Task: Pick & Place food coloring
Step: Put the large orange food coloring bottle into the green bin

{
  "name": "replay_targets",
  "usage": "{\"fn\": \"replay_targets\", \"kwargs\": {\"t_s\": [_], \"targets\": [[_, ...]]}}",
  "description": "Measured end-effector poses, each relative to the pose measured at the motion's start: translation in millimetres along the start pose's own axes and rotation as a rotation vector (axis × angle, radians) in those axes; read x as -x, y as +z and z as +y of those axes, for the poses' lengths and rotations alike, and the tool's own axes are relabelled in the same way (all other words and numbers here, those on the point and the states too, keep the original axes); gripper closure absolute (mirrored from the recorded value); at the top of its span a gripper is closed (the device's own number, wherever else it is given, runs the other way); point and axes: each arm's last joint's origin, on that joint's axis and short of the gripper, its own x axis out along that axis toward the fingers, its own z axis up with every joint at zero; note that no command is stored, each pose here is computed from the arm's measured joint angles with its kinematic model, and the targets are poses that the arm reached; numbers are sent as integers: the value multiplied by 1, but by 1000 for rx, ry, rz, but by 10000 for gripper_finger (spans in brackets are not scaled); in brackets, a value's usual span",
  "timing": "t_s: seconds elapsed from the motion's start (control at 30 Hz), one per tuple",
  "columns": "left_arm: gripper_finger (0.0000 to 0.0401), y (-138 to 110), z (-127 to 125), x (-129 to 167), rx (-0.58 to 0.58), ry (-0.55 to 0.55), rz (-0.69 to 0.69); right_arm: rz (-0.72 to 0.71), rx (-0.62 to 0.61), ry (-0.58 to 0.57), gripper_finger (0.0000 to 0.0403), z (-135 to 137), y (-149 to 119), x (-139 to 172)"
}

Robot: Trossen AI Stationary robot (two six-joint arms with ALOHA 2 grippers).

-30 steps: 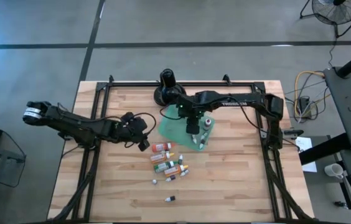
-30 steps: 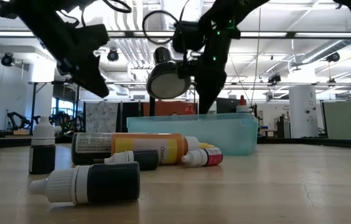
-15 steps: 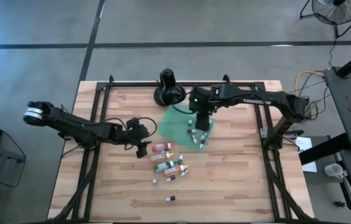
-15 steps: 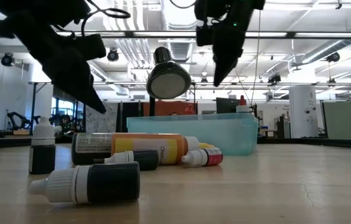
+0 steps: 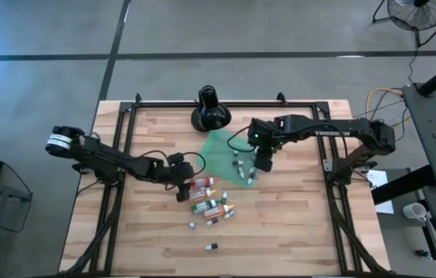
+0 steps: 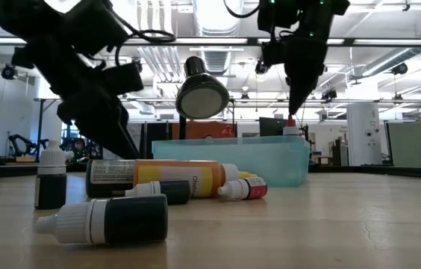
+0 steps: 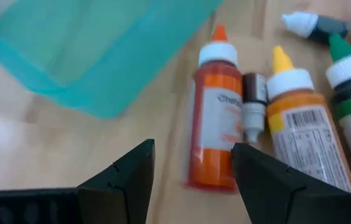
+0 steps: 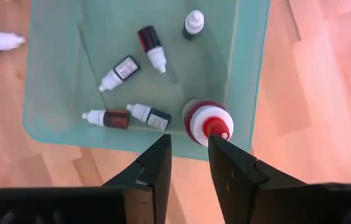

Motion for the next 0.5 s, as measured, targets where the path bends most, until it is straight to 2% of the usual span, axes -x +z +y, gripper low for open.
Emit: {"fn": "replay_targets", "kwargs": {"t_s": [0.13, 0.5], "targets": [[216, -3, -3, -11, -5, -38, 16, -24, -25, 4, 303, 0, -1, 1], [216, -9, -5, -23, 6, -28, 41, -56, -30, 9, 307, 1, 0, -2]]}}
